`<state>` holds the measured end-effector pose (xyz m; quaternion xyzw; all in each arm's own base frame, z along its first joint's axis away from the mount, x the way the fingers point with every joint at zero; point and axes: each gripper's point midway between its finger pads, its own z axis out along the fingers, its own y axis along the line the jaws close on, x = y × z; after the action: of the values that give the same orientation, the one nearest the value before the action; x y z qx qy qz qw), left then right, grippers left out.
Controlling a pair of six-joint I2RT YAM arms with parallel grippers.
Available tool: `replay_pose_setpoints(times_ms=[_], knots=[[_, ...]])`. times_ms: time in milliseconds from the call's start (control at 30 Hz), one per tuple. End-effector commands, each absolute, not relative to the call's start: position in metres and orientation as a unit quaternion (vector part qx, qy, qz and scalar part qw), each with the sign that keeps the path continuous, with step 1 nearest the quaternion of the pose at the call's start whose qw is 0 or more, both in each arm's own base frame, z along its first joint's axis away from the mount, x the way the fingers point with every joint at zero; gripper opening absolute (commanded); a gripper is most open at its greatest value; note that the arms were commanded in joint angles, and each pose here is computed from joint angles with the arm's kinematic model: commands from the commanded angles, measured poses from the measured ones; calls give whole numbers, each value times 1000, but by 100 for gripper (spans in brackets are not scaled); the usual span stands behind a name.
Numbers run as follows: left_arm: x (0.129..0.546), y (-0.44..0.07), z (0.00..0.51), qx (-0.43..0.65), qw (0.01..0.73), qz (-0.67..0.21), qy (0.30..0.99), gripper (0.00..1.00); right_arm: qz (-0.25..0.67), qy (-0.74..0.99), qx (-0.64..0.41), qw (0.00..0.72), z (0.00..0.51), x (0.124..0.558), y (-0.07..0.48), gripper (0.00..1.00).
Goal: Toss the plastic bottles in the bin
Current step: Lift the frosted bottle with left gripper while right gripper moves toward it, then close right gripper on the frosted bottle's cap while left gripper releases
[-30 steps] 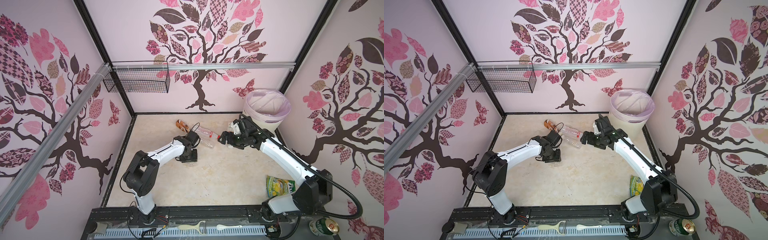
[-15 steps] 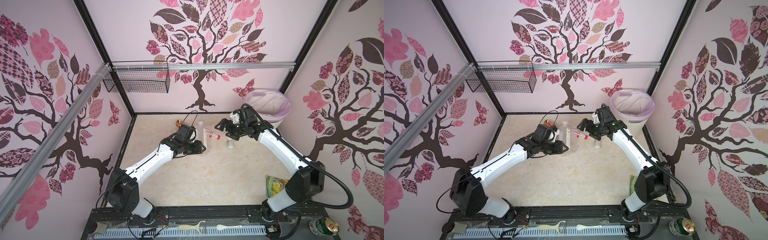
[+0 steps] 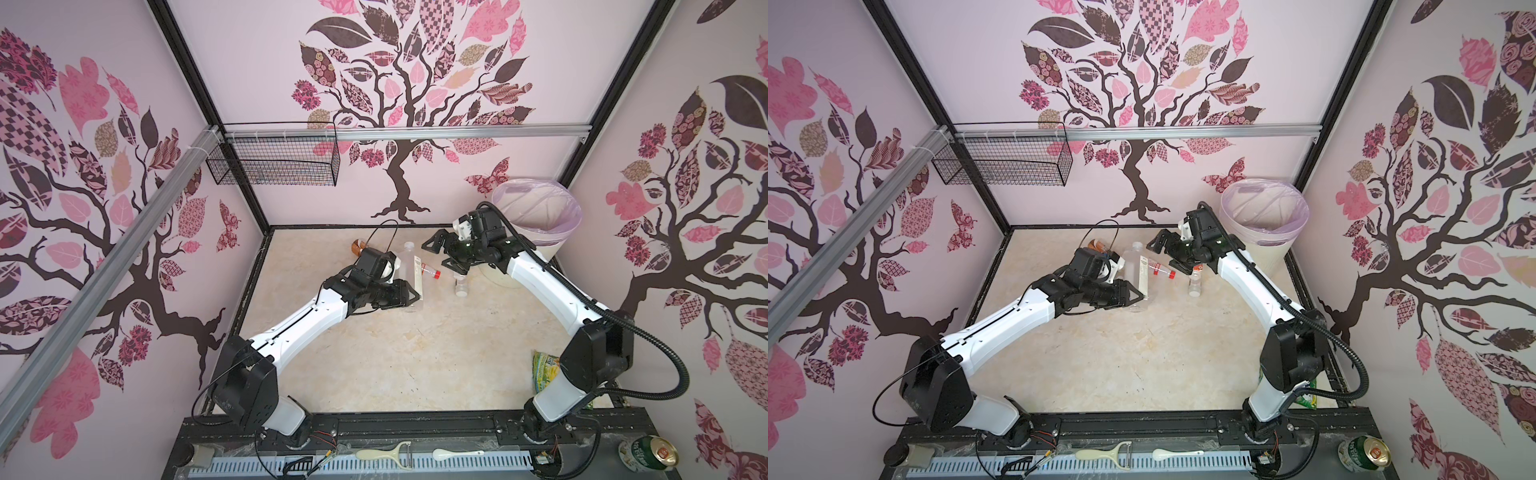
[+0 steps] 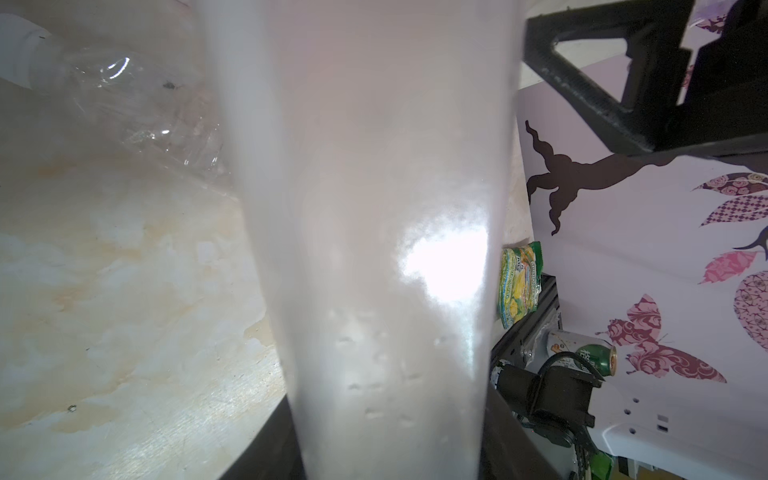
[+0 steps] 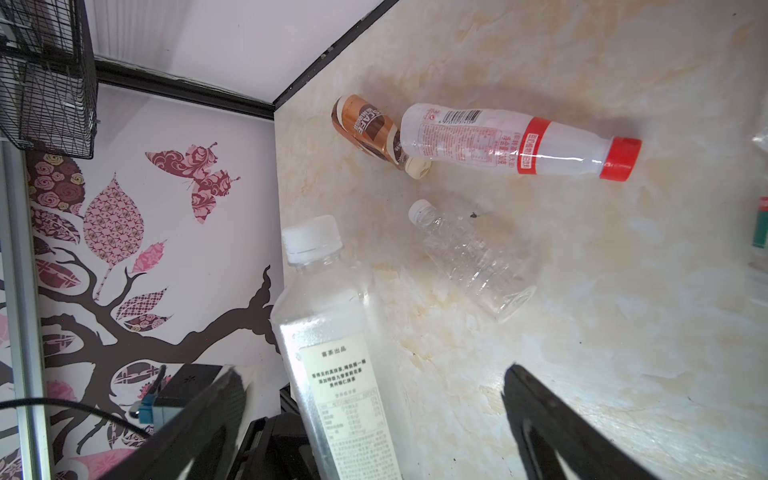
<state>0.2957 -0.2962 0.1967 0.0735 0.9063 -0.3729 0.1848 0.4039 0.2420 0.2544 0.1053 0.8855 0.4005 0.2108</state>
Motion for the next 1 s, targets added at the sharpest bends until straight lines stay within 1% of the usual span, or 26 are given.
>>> replay_pose_setpoints(times_ms=[0, 267, 533, 800, 900, 967], knots=[[302, -307, 229, 85, 215, -403, 885, 43, 412, 884, 100, 199, 255, 405, 258, 99], [302, -307, 231, 87, 214, -406, 884, 43, 408, 892, 73, 179, 241, 401, 288, 93], [302, -309, 233, 84, 215, -411, 882, 43, 403, 897, 67, 167, 228, 403, 299, 85], [301, -309, 235, 81, 215, -414, 881, 44, 399, 901, 68, 160, 218, 405, 302, 67], [300, -308, 235, 80, 214, -414, 881, 46, 395, 902, 65, 163, 217, 405, 300, 59], [300, -307, 237, 78, 216, -414, 881, 48, 393, 902, 63, 168, 219, 405, 299, 55]])
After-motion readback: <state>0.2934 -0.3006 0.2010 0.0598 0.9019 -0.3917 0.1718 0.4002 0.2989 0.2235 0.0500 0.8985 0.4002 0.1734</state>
